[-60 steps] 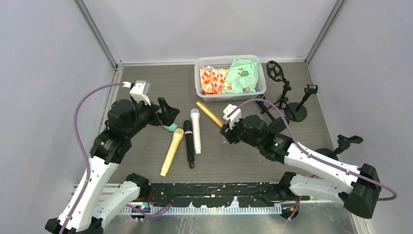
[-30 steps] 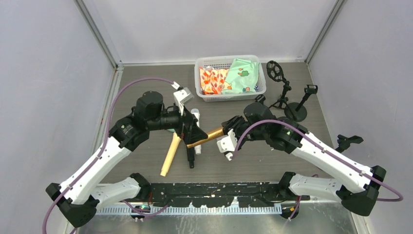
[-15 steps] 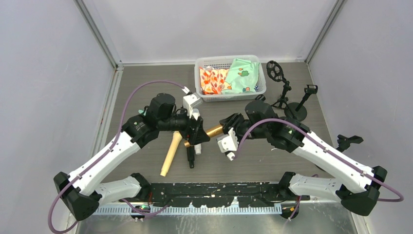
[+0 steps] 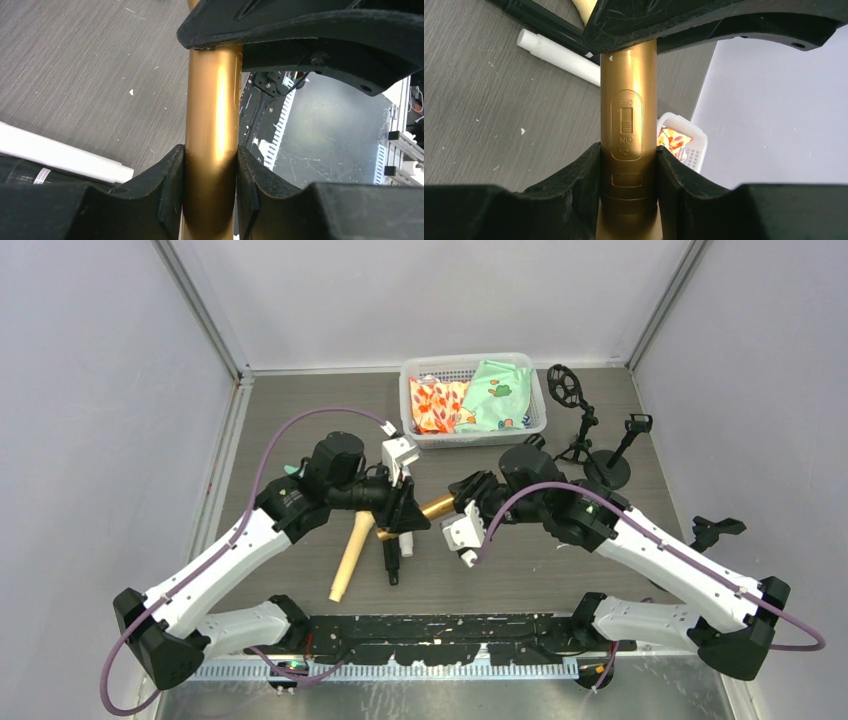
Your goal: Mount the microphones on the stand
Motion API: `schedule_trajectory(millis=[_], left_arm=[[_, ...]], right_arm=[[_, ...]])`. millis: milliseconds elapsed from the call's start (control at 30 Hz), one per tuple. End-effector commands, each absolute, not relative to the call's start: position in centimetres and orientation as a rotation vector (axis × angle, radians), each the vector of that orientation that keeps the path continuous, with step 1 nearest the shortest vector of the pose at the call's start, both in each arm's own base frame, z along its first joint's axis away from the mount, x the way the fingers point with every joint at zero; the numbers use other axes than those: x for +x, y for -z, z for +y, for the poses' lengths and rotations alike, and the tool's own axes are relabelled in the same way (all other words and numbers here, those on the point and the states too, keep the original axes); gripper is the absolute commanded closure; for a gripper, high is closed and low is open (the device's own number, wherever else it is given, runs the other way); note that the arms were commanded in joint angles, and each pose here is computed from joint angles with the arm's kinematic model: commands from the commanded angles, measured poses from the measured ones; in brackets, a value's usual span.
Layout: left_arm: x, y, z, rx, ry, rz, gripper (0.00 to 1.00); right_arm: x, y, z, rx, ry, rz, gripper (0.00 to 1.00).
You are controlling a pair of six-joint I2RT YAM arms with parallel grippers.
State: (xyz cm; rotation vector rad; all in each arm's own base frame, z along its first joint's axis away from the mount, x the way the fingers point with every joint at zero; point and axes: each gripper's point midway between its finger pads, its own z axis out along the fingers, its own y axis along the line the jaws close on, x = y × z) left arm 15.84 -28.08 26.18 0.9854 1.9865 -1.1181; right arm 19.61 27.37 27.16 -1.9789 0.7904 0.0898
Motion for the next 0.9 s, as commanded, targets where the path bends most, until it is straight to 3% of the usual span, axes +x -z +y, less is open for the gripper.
schedule_trajectory(millis=[0, 133, 200, 600, 867], left_arm=[[16.0, -26.3, -28.2, 0.967, 1.122, 1.975, 0.99], [17.0, -26.2, -27.7, 0.917, 1.047, 1.977, 1.0], [17.6, -26.5, -27.3, 0.884, 1.008, 1.966, 1.0], [20.5, -28.8, -26.0, 0.668, 0.889, 1.853, 1.0], [21.1, -29.9, -26.2, 0.601, 0.915, 1.8, 1.0]], right_arm=[[20.5, -31.5, 28.7, -1.792, -0.057, 0.718, 0.54], [20.8, -32.6, 28.6, -1.633, -0.113, 0.807, 0.26], [20.7, -33.4, 28.3, -1.51, -0.173, 0.885, 0.22], [23.6, -35.2, 24.0, -0.461, -0.589, 1.376, 0.21], [25.6, -33.2, 20.4, 0.463, -0.839, 1.649, 0.21]])
